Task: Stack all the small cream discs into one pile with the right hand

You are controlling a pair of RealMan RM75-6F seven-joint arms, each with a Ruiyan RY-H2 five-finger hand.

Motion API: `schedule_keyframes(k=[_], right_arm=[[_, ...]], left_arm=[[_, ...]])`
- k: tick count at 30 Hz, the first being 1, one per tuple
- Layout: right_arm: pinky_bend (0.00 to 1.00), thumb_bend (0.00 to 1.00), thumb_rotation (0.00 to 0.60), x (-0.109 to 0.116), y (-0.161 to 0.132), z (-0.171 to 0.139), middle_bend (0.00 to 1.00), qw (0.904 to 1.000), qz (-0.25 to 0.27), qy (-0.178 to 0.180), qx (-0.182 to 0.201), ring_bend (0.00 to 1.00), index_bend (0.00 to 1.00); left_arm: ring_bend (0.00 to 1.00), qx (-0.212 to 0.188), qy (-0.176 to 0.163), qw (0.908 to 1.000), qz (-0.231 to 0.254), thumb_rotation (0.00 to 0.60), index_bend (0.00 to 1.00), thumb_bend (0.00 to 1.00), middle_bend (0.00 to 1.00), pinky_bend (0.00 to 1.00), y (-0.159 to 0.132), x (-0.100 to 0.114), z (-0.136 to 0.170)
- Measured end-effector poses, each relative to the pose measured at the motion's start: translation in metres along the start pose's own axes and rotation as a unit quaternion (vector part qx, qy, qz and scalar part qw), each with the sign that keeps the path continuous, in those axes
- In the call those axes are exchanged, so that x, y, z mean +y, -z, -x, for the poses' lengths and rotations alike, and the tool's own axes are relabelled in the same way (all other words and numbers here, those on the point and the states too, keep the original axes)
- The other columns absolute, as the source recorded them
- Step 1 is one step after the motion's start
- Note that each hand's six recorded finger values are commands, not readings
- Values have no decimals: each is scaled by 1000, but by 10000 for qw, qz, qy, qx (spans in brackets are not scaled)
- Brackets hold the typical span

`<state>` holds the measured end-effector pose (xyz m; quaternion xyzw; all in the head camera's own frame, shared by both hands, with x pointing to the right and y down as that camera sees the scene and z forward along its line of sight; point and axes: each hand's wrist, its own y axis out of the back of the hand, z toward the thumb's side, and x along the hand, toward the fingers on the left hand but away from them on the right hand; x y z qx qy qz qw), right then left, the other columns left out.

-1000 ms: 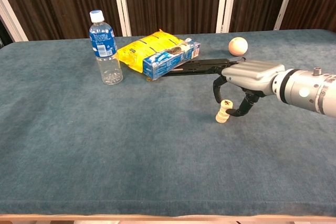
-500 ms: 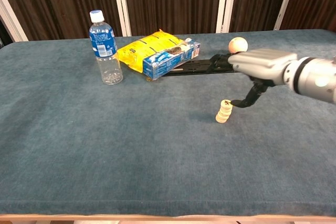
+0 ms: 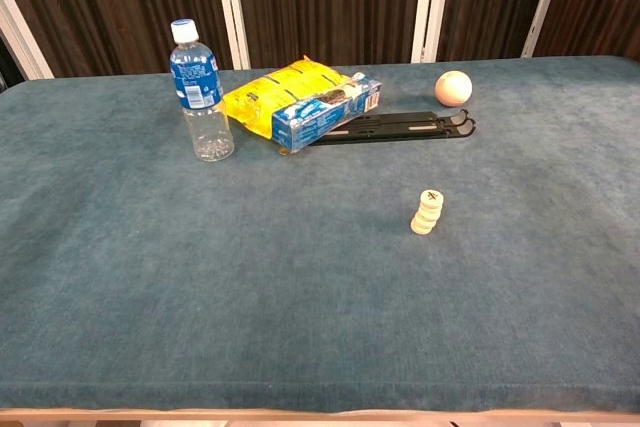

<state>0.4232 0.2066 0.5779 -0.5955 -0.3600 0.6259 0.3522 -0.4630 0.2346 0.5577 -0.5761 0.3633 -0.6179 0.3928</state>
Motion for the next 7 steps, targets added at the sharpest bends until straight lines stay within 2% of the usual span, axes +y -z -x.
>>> schedule_keyframes(k=[3, 7], right_arm=[[0, 182, 600, -8, 25, -21, 0, 9996, -27, -44, -279, 0, 34], [0, 182, 600, -10, 30, -21, 0, 9996, 14, -68, -289, 0, 38]], left_arm=[[0, -13, 42, 10000, -7, 600, 0, 380, 0, 94, -2, -3, 0], [0, -32, 67, 10000, -43, 600, 0, 381, 0, 94, -5, -6, -1]])
